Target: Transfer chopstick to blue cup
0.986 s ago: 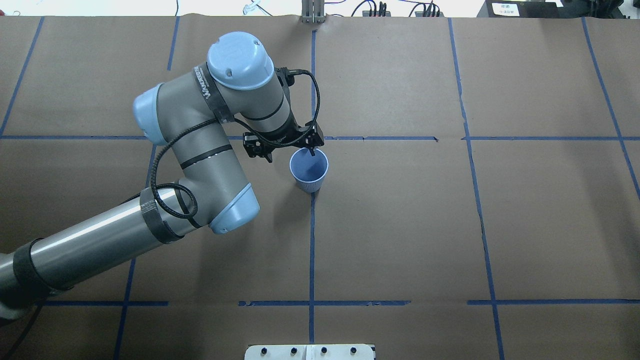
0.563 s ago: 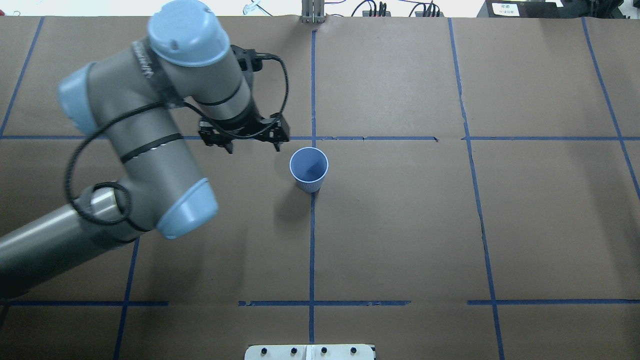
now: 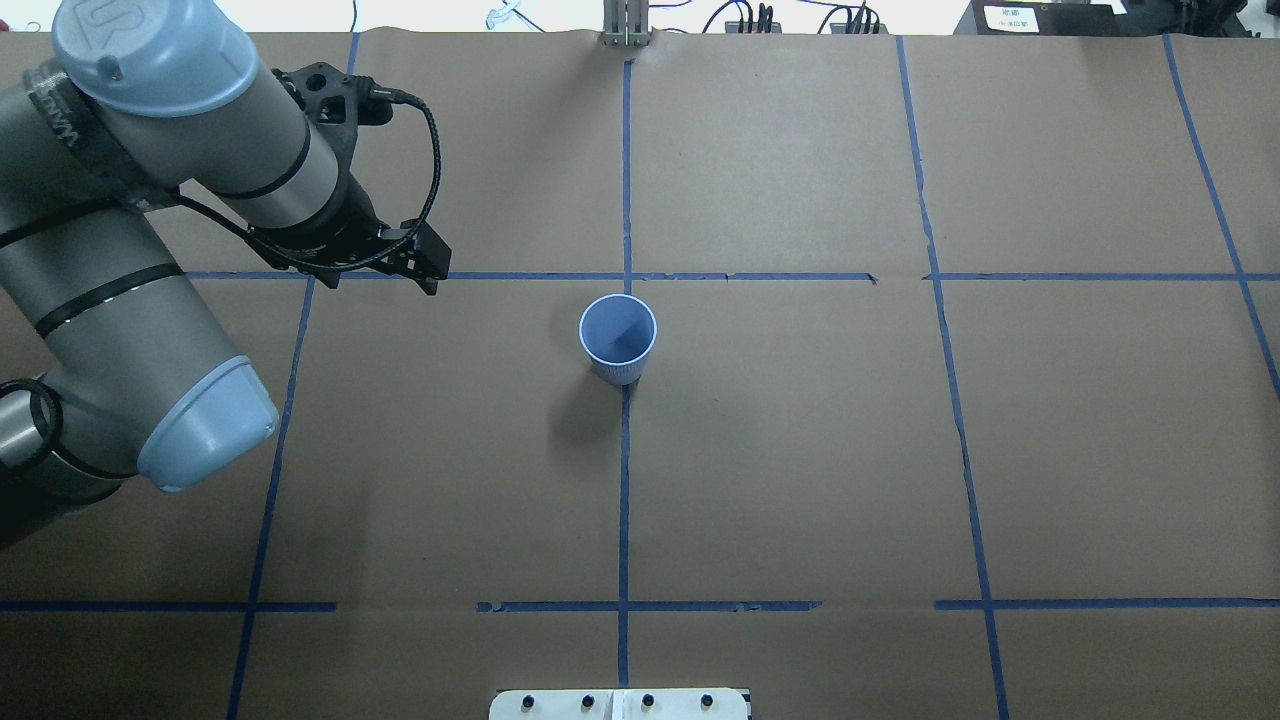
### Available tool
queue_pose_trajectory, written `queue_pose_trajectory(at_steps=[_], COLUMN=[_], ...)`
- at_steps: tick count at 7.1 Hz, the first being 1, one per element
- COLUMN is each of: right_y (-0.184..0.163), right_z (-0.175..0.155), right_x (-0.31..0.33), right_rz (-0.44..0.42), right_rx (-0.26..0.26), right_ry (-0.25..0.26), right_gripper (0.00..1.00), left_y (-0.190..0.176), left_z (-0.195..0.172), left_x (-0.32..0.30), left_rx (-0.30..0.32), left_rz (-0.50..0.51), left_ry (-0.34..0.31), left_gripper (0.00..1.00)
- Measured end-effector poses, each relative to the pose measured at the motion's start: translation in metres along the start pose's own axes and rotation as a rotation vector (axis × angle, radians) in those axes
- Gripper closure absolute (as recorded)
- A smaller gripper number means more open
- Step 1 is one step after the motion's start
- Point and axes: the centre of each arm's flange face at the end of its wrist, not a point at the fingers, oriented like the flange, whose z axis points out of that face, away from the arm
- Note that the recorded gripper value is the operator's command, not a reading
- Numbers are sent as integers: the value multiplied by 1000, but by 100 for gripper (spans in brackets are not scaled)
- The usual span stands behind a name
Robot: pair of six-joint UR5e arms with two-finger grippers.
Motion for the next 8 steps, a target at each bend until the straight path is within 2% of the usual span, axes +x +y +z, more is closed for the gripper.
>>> queue_pose_trajectory(at_steps=[3,4,8], right_y=[5,11,9], right_z=[-3,1,1], right_x=[25,34,52], right_rz=[89,113,141], right_rx=[11,4,5], right_ry=[-15,2,136], right_gripper=[0,0,1], left_y=[0,0,0], left_z=[1,1,0], left_x=[-3,-3,-1], left_rx=[0,-1,-2], left_rz=[1,0,1], left_ry=[-2,-2,1], left_gripper=[0,0,0])
